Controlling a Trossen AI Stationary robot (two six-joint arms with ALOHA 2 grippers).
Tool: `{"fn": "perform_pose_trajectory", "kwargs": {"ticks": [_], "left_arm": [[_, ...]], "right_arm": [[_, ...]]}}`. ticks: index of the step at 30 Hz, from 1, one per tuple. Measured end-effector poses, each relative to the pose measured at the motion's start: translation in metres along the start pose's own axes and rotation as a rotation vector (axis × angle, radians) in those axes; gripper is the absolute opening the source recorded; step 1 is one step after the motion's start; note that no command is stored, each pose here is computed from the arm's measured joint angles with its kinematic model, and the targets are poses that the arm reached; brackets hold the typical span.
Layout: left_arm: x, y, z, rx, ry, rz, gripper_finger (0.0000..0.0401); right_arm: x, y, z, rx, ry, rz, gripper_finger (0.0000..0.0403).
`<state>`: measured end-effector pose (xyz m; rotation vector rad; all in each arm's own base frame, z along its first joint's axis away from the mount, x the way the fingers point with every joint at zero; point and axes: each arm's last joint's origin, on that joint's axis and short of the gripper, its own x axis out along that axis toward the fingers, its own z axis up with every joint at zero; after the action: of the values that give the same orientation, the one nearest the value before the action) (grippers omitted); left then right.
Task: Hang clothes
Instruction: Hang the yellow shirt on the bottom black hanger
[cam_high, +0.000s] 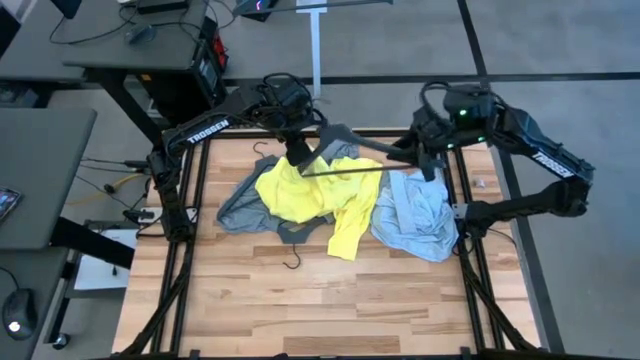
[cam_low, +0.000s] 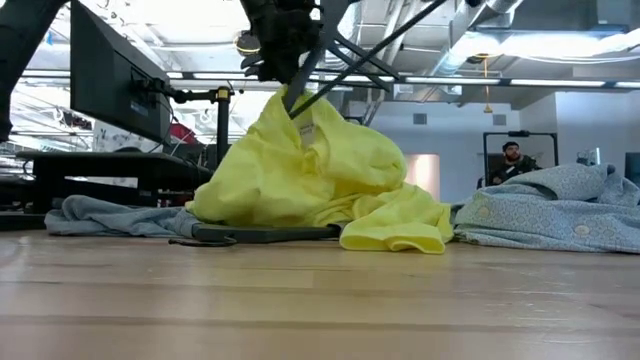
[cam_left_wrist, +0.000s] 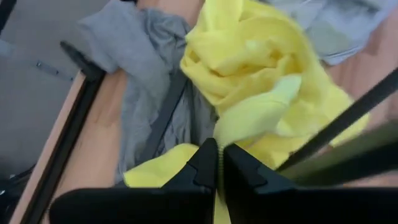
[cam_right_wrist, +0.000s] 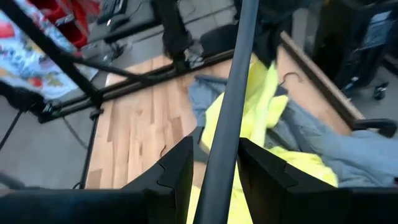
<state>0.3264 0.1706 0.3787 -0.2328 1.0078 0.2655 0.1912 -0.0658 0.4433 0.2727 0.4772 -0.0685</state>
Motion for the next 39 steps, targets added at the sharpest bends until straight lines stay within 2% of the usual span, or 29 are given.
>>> {"fn": "perform_pose_trajectory", "kwargs": {"ticks": [6,14,17,24,30,35,39], "left_arm": [[-0.035,-0.006,0.009,-0.008,-0.075,-0.064,0.0],[-0.086,-0.011,0.016,-0.005,-0.218,-0.05,0.0],[-0.091,-0.009,0.016,-0.007,-0.243,-0.045,0.0],[-0.093,-0.003,0.014,-0.03,-0.245,-0.032,0.0],[-0.104,0.003,0.015,-0.025,-0.311,-0.045,0.0],[-0.123,0.007,0.014,-0.022,-0.42,-0.081,0.0],[-0.129,0.009,0.012,-0.04,-0.437,-0.079,0.0]], "right_arm": [[0.01,0.0,0.001,-0.035,0.015,-0.055,0.0104],[0.02,0.001,0.008,-0.09,-0.044,-0.101,0.0104],[0.03,0.0,0.009,-0.099,-0.052,-0.096,0.0104],[0.05,-0.005,0.012,-0.134,-0.05,-0.162,0.0104],[0.059,-0.008,0.016,-0.149,-0.112,-0.166,0.0104],[0.07,-0.015,-0.001,-0.122,-0.195,-0.178,0.0104],[0.084,-0.018,-0.016,-0.1,-0.276,-0.196,0.0102]]}}
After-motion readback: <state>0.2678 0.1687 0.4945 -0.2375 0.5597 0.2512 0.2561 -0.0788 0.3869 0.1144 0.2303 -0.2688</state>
